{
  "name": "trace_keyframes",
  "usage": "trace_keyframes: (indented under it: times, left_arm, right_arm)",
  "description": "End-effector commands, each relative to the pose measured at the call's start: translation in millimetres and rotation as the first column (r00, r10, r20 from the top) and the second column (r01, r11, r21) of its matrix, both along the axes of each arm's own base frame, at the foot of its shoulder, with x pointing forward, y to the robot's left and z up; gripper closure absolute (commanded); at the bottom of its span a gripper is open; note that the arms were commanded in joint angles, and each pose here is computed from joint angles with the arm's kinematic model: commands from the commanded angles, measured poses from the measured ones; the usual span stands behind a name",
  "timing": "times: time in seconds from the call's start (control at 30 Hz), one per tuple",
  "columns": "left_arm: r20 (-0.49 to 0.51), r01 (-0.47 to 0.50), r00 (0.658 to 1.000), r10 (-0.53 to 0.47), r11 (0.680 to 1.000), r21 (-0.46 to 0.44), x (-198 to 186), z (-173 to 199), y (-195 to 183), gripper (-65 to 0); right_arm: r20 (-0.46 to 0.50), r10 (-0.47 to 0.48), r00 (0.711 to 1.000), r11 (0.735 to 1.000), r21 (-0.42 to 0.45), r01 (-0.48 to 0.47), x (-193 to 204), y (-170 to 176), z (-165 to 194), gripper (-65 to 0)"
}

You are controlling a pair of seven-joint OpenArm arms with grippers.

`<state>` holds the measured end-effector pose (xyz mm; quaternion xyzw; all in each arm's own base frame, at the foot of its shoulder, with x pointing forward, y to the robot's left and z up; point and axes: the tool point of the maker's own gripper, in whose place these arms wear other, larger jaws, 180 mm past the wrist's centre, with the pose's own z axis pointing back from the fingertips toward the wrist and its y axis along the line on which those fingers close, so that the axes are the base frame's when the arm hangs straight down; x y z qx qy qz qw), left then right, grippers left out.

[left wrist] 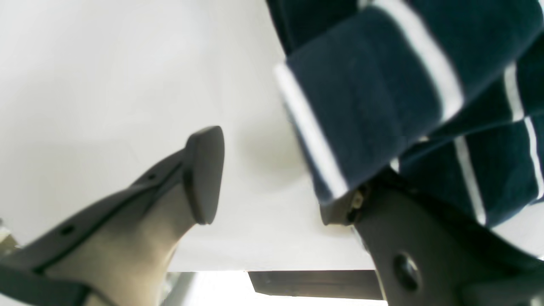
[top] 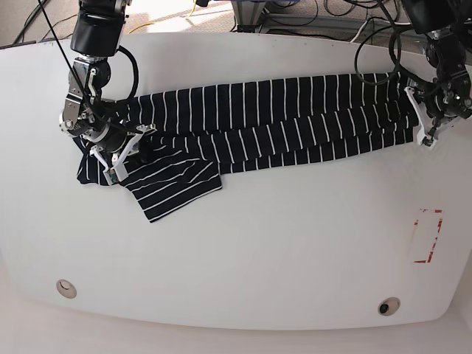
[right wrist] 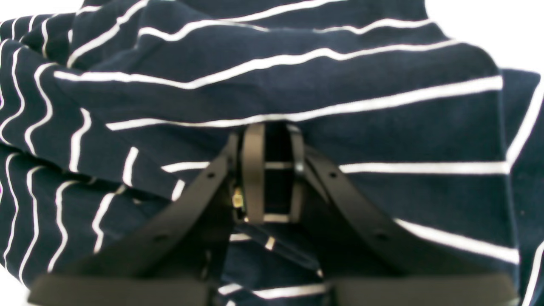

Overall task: Layout the t-shirt on the table in an organized manner, then fold the t-shirt properly
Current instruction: 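Open the left gripper and reposition it along the strip end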

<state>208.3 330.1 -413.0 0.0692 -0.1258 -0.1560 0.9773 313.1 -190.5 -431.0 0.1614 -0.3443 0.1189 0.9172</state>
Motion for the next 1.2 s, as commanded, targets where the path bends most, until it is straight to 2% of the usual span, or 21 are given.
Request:
trace_keyframes:
  times: [0.0,0.17,0.33,0.47,0.8,1.0,1.17]
  left_arm:
    - [-0.015,0.017,1.0,-0.016,0.998,0.055,-7.9,9.6,13.8,-32.5]
    - [0.019,0.06,0.998,-0.062,0.995,0.075,-9.4,24.9,9.4,-32.5]
    - [0.015,0.11,0.993,-0.113,0.983,0.145,-10.2,54.9,16.6,-32.5]
    - [0.053,0.141,0.987,-0.15,0.98,0.142,-2.8,76.0,10.0,-32.5]
    - [0.189,0.16,0.968,-0.162,0.987,0.023,14.6,107.6,2.9,-32.5]
    - [0.314,0.208,0.933,-0.174,0.975,-0.078,39.4,129.6,-18.1,-32.5]
    - [0.406,0.226,0.898,-0.171,0.97,-0.09,65.8,151.2,-25.4,-32.5]
  right_arm:
    - [-0.065,0.012,0.998,0.998,-0.067,-0.017,-9.2,-9.8,-9.3,-8.2]
    - [-0.064,0.013,0.998,0.998,-0.068,-0.017,-8.9,-9.7,-8.9,-8.2]
    - [-0.064,0.013,0.998,0.998,-0.068,-0.017,-8.9,-9.7,-8.9,-8.2]
    - [-0.064,0.013,0.998,0.998,-0.068,-0.017,-8.9,-9.7,-8.9,-8.2]
    - [-0.064,0.013,0.998,0.998,-0.066,-0.017,-8.9,-9.1,-9.0,-8.2]
    - [-0.065,0.012,0.998,0.998,-0.066,-0.017,-9.2,-9.1,-9.5,-8.2]
    - [-0.065,0.012,0.998,0.998,-0.066,-0.017,-9.2,-9.1,-9.5,-8.2]
